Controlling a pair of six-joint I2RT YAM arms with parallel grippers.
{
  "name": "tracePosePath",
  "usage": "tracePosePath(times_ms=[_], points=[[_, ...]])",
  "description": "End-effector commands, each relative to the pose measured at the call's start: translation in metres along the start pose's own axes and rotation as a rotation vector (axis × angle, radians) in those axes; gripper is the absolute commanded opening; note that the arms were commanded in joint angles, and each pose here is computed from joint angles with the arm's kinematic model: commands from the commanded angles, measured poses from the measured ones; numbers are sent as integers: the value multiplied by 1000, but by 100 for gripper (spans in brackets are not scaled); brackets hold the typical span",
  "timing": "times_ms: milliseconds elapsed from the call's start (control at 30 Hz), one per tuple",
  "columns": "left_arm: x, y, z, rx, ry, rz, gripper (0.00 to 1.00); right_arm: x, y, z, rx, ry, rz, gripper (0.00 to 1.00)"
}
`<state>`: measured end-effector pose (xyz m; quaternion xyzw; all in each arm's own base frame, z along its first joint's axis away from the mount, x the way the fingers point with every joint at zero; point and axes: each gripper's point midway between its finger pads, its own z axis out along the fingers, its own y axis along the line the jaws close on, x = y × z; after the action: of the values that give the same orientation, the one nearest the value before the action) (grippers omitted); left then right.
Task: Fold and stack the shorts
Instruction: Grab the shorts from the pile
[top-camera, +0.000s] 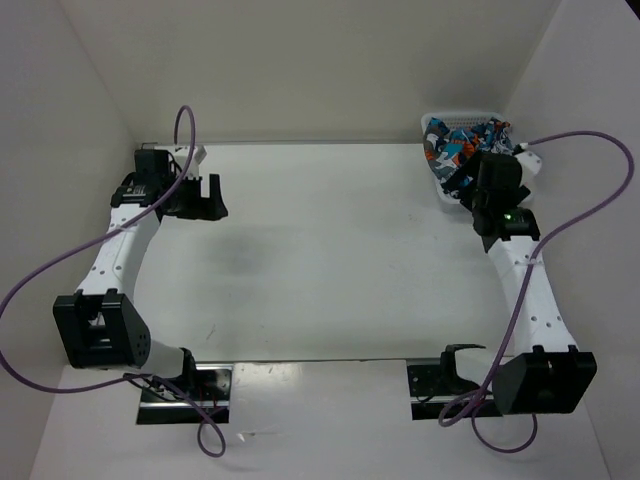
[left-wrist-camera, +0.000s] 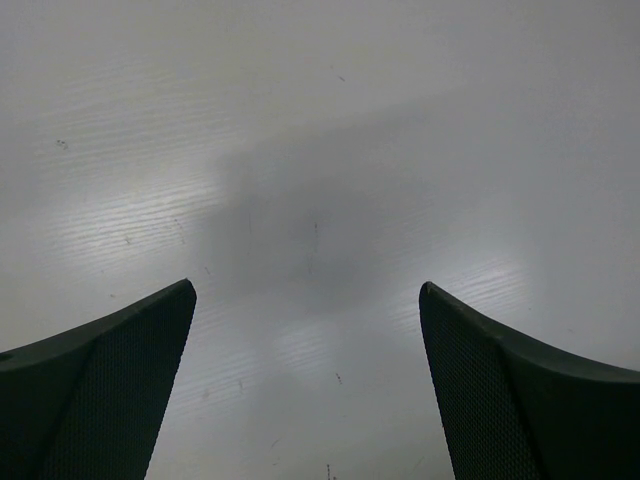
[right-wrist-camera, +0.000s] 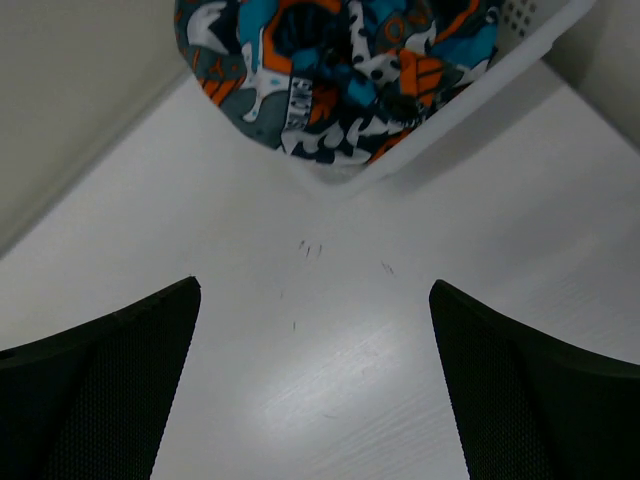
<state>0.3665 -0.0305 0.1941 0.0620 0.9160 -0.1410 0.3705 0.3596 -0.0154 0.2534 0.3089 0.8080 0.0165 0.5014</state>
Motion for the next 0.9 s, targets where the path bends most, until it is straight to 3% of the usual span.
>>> tracePosePath(times_ms=[0, 100, 167, 400, 633, 867], points=[[-11, -4, -3, -7, -11, 20, 99, -33, 13, 1, -110, -60, 58, 100], [-11, -8, -2, 9, -10, 27, 99, -38, 5, 41, 5, 16, 68, 100], [-14, -11, -2, 27, -19, 30, 99, -20, -2, 75, 43, 136, 65, 97], [-18, -11, -4, 20, -29, 34, 99, -33, 2, 142, 21, 202, 132, 86], [-14, -8, -3, 5, 22, 15, 99, -28, -2, 182, 26, 204, 154, 82], [-21, -8, -5, 3, 1, 23, 99, -23, -3, 201, 37, 200, 171, 71]])
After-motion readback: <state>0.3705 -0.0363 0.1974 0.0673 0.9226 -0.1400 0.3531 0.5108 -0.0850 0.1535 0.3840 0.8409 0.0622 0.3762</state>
